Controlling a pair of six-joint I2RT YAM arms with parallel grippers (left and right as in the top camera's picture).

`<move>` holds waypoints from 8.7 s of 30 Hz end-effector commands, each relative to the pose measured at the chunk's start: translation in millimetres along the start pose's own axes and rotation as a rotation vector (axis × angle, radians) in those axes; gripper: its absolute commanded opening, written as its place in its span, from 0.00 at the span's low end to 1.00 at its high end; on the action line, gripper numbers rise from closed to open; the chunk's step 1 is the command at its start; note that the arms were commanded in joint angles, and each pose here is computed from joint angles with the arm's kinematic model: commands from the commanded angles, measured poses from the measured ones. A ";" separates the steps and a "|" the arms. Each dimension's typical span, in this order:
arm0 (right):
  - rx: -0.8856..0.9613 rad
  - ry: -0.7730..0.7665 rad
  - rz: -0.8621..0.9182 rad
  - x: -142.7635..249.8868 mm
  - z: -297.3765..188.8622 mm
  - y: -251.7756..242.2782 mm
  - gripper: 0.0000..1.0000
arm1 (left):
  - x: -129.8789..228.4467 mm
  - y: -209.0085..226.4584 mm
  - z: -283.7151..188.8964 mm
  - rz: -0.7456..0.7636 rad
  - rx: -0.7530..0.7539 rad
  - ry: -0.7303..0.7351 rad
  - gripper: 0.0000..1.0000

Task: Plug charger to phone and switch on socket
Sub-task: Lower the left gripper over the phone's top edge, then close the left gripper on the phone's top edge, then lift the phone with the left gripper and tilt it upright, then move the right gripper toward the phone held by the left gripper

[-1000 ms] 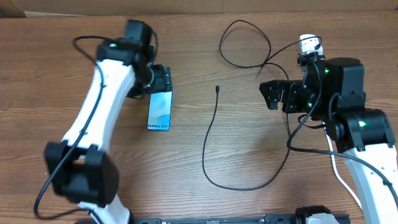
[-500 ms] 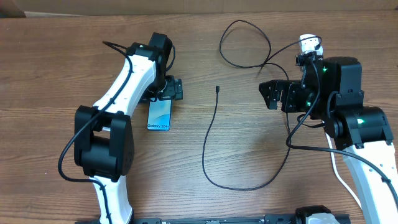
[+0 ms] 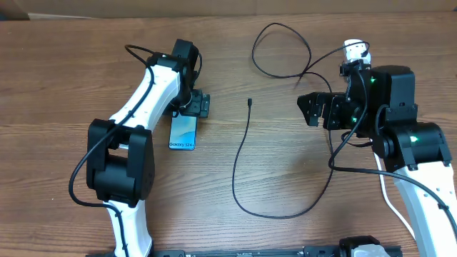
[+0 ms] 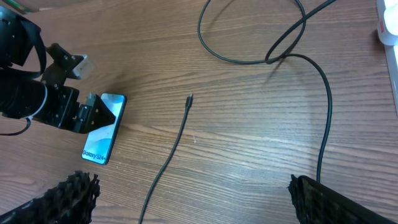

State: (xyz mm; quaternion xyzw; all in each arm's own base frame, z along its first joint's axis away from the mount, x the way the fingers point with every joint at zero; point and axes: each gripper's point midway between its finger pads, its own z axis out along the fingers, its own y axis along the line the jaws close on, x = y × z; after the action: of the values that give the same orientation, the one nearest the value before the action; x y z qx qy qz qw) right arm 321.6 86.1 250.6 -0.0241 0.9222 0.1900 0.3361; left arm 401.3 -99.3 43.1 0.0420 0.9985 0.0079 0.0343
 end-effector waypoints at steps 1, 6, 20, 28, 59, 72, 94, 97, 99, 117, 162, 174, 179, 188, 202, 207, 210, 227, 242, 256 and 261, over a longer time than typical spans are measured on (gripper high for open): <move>-0.007 -0.036 -0.023 -11.7 -8.8 6.2 1.00 | 7.7 3.4 14.8 0.034 -0.021 0.031 0.98; -0.007 -0.031 -0.022 -10.6 -8.8 6.0 1.00 | 13.3 5.8 26.9 -0.036 -0.032 0.033 0.99; -0.004 -0.014 -0.017 -7.4 -6.4 4.7 1.00 | 12.6 5.3 36.2 -0.040 -0.027 0.016 0.98; 0.000 0.011 -0.009 -4.6 0.6 2.0 1.00 | 11.8 7.6 36.8 -0.057 -0.038 0.010 0.98; 0.003 0.026 -0.004 -2.6 4.7 0.3 1.00 | 17.5 12.2 47.8 -0.104 -0.070 0.042 0.97; 0.003 0.026 -0.004 -2.6 4.7 0.3 1.00 | 39.7 14.8 69.7 -0.091 -0.075 0.082 0.95; 0.003 0.026 -0.004 -2.6 4.7 0.4 1.00 | 46.2 14.5 74.0 -0.002 -0.067 0.100 0.77; 0.003 0.026 -0.004 -2.7 4.7 0.4 1.00 | 46.4 14.3 74.0 0.007 -0.064 0.101 0.75; 0.003 0.026 -0.003 -2.7 4.7 0.4 1.00 | 46.4 14.3 73.9 0.007 -0.065 0.101 0.72; 0.003 0.025 -0.004 -2.8 4.7 0.4 1.00 | 14.2 10.3 33.9 -0.055 -0.060 0.056 0.66; -0.205 0.094 0.154 -6.1 36.5 27.9 1.00 | -30.7 -33.3 -62.1 -0.606 0.602 0.169 0.50; -0.207 0.085 0.214 -10.3 36.6 28.7 1.00 | -32.6 -48.0 -73.8 -0.662 0.705 0.220 0.29; -0.209 0.083 0.216 -10.9 36.7 29.2 1.00 | -32.3 -53.7 -79.1 -0.693 0.745 0.252 0.18; -0.226 0.076 0.251 -14.4 36.3 32.2 0.95 | -31.4 -65.5 -91.6 -0.775 0.828 0.336 0.04; -0.271 0.060 0.253 -19.6 39.0 54.7 0.82 | -28.2 -78.4 -108.7 -0.868 0.921 0.460 0.04; -0.264 0.048 0.254 -20.2 42.9 68.2 0.79 | -28.0 -82.7 -115.8 -0.895 0.958 0.504 0.04; -0.248 0.044 0.250 -17.7 46.6 77.7 0.79 | -28.0 -82.7 -115.8 -0.912 0.954 0.514 0.04; -0.292 0.115 0.255 3.1 85.8 131.9 0.70 | -29.3 -82.5 -115.4 -0.951 0.947 0.530 0.04; -0.245 0.081 0.254 2.8 95.3 141.3 0.68 | -29.7 -83.3 -116.3 -0.940 0.954 0.527 0.04; -0.013 0.064 0.408 -20.0 78.7 52.7 0.68 | -31.0 -89.2 -143.1 -0.957 1.102 0.643 0.04; 0.008 0.071 0.417 -18.7 77.6 43.7 0.68 | -30.2 -95.4 -164.1 -0.935 1.208 0.725 0.04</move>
State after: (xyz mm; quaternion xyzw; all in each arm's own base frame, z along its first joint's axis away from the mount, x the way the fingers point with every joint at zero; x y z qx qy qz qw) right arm 371.5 155.4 210.4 0.1630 0.9235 0.2500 0.2409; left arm 409.7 -191.5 169.9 -0.3912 0.7408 -0.4696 -0.2786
